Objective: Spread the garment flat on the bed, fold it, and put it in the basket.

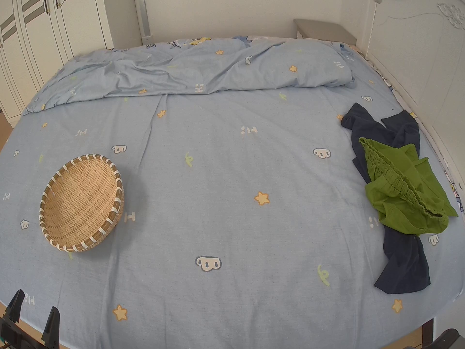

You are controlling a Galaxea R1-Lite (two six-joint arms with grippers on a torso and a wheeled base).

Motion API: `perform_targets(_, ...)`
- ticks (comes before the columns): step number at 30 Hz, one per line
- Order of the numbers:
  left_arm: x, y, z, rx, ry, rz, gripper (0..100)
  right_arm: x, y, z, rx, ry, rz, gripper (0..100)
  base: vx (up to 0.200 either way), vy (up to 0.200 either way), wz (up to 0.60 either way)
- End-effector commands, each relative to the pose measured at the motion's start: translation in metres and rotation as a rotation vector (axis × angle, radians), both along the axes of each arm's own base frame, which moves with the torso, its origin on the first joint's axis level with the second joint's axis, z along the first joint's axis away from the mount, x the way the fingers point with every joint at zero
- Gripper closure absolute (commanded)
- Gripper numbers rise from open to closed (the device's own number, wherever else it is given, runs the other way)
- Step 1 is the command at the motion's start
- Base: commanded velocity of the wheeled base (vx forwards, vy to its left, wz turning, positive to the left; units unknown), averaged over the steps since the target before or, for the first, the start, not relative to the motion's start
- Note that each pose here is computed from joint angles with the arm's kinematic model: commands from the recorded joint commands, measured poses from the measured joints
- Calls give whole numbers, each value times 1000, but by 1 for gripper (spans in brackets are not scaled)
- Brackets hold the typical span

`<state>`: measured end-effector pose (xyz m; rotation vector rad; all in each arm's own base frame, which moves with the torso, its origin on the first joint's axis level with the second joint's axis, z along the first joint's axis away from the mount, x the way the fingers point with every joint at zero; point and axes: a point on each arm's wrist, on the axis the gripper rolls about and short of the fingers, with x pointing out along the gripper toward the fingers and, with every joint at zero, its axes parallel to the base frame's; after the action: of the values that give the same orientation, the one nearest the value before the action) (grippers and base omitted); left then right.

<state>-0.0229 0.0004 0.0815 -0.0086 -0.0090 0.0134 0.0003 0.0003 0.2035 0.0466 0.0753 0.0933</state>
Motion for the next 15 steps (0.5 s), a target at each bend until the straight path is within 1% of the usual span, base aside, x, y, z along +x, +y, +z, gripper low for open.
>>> perform_targets(1,0,0,-5,-1,1,0,0,160,9,65,-103,409,-6,0,0,0,0)
perform_targets(4,0,0,-5,-1,1,0,0,190,10,59,-110,470,-2,0,0,0,0)
perform_targets(5,0,0,-5,-1,1,0,0,212,10,54,-110,502,-2,0,0,0,0)
perform_targets(6,0,0,-5,-1,1,0,0,229,9,49,-110,544,-9,0,0,0,0)
perform_targets(9,0,0,-5,-1,1,0,0,271,-1,31,-108,618,-51,0,0,0,0)
perform_targets(10,0,0,-5,-1,1,0,0,285,-1,27,-112,629,-51,0,0,0,0)
perform_targets(11,0,0,-5,-1,1,0,0,285,-1,27,-112,629,-51,0,0,0,0)
perform_targets(12,0,0,-5,-1,1,0,0,304,-1,24,-111,644,-48,0,0,0,0)
perform_targets(15,0,0,-5,-1,1,0,0,330,0,13,-107,671,-50,0,0,0,0)
